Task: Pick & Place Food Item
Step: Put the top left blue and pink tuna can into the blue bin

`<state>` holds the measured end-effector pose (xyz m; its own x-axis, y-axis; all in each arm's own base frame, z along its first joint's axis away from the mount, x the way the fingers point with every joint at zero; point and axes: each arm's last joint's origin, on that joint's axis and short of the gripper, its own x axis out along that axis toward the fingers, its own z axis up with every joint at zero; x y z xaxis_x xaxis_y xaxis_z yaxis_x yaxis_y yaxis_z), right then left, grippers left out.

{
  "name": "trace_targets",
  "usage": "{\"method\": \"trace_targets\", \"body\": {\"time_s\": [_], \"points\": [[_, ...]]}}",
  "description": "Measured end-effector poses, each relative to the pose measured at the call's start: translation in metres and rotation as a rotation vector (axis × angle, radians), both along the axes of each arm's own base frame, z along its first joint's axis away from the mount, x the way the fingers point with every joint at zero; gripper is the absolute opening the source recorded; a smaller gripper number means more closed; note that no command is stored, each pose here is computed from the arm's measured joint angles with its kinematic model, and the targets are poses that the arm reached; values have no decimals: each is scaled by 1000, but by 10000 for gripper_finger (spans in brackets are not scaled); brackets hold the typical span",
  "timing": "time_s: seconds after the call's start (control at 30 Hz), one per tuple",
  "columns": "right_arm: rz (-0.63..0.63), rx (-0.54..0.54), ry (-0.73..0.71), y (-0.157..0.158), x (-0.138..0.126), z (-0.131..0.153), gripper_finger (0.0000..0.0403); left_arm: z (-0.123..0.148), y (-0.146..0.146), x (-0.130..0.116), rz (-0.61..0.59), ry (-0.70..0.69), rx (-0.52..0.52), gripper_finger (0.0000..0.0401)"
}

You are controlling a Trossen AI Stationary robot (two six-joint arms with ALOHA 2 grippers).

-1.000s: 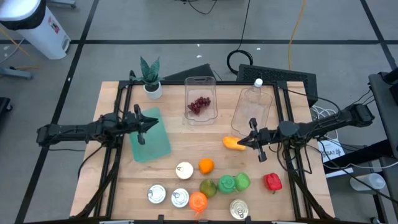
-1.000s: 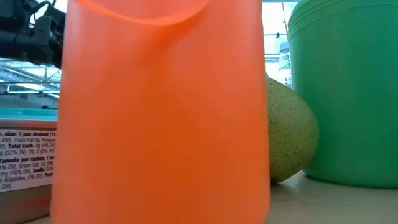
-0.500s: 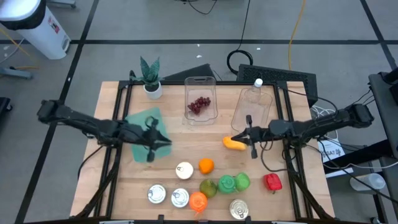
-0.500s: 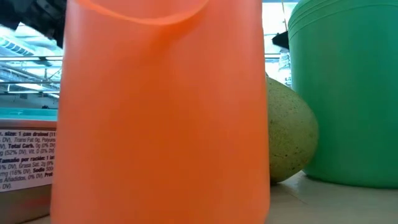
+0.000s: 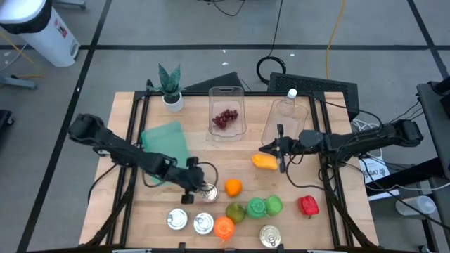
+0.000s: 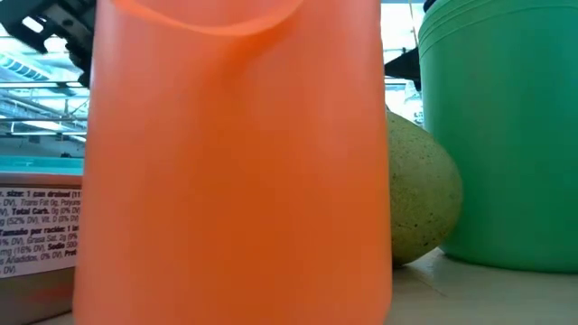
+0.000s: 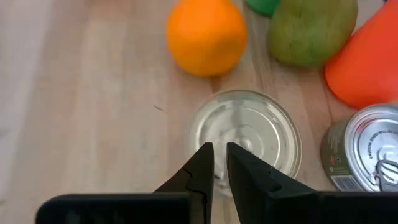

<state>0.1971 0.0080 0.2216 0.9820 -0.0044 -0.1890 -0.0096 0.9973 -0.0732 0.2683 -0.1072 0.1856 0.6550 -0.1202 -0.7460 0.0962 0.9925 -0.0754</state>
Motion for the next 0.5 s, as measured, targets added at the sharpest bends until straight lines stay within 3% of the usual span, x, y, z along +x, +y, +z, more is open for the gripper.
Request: {"method": "trace_targets", "body": {"time_s": [0.23,0.5], "points": [[7,-4,-14,1,0,1,1,-15,-6,15,-24,58,-6,51],[8,-6,-15,1,0,2,2,-31,13,21,103,157,0,51]]}}
